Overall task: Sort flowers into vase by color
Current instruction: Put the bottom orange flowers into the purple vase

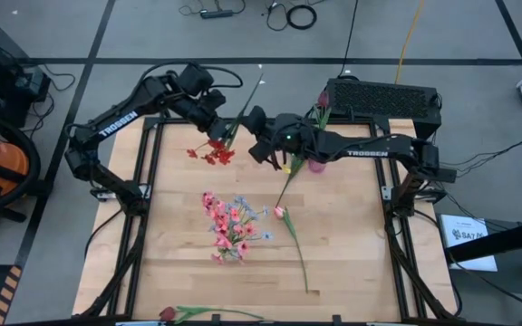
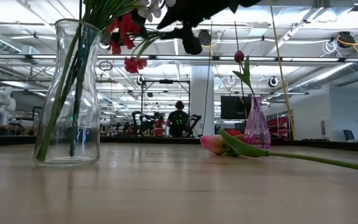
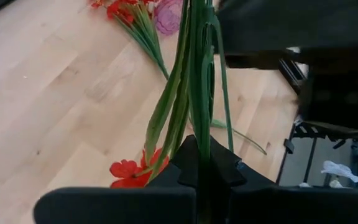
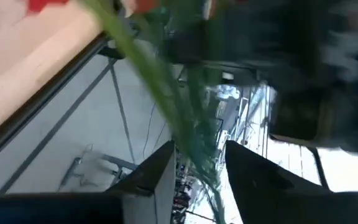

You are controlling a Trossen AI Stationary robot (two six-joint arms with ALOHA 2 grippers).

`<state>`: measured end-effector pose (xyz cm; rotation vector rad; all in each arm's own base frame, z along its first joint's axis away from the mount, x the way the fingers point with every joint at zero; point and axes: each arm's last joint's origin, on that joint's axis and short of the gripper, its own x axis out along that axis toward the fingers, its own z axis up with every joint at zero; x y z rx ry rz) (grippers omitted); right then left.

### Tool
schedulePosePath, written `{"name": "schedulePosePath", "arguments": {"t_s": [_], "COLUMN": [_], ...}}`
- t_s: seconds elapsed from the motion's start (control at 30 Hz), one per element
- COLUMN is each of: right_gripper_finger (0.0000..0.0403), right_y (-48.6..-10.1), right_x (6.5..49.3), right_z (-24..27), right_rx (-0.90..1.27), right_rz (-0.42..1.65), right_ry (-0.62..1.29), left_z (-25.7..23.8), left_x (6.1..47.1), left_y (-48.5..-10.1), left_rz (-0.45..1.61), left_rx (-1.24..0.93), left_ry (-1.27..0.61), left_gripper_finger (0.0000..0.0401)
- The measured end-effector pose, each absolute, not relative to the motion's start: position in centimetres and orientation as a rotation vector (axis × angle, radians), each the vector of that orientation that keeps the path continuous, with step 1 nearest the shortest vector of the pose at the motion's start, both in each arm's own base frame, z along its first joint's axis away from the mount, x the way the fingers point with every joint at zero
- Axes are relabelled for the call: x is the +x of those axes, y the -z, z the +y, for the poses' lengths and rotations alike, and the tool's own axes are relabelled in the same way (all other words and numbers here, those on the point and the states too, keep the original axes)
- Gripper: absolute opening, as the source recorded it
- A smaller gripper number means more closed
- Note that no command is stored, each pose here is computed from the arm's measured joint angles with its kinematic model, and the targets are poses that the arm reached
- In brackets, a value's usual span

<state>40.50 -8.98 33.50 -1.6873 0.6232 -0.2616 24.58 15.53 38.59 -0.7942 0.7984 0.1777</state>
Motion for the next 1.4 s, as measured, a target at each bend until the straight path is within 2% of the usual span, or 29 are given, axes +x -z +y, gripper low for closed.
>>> {"name": "schedulePosePath", "arguments": {"t_s": [0.13, 0.37, 0.5, 0.63, 0.87, 1.0, 1.27, 1.4], "right_gripper_finger": [0.0137, 0.0117, 0.0084, 0.0019, 0.0005, 0.0004, 0.0002, 0.0001], "right_y": [-32.5, -32.5, -32.5, -32.2, -32.0, -31.9, -31.0, -31.1], "right_x": [41.2, 41.9, 41.9, 41.9, 41.9, 41.8, 41.7, 41.7], "right_z": [-9.3, -9.3, -9.3, -9.2, -9.1, -9.1, -9.0, -9.0], "right_rx": [-1.713, -1.693, -1.69, -1.689, -1.642, -1.64, -1.648, -1.648], "right_rz": [0.649, 0.622, 0.627, 0.65, 0.654, 0.67, 0.737, 0.733], "right_ry": [0.271, 0.393, 0.393, 0.357, 0.344, 0.347, 0.269, 0.275], "left_z": [15.0, 14.6, 14.6, 14.6, 14.7, 14.8, 15.0, 15.3], "left_x": [24.9, 25.1, 25.1, 25.1, 25.1, 25.1, 25.0, 23.7], "left_y": [-38.6, -38.6, -38.6, -38.6, -38.5, -38.5, -38.6, -39.3], "left_rz": [0.807, 0.812, 0.812, 0.815, 0.823, 0.818, 0.814, 0.789], "left_rx": [-0.788, -0.781, -0.78, -0.78, -0.761, -0.744, -0.682, -0.652], "left_ry": [-0.163, -0.142, -0.144, -0.147, -0.195, -0.202, -0.194, -0.209], "left_gripper_finger": [0.0009, 0.001, 0.001, 0.0011, 0.0014, 0.004, 0.0127, 0.0146]}}
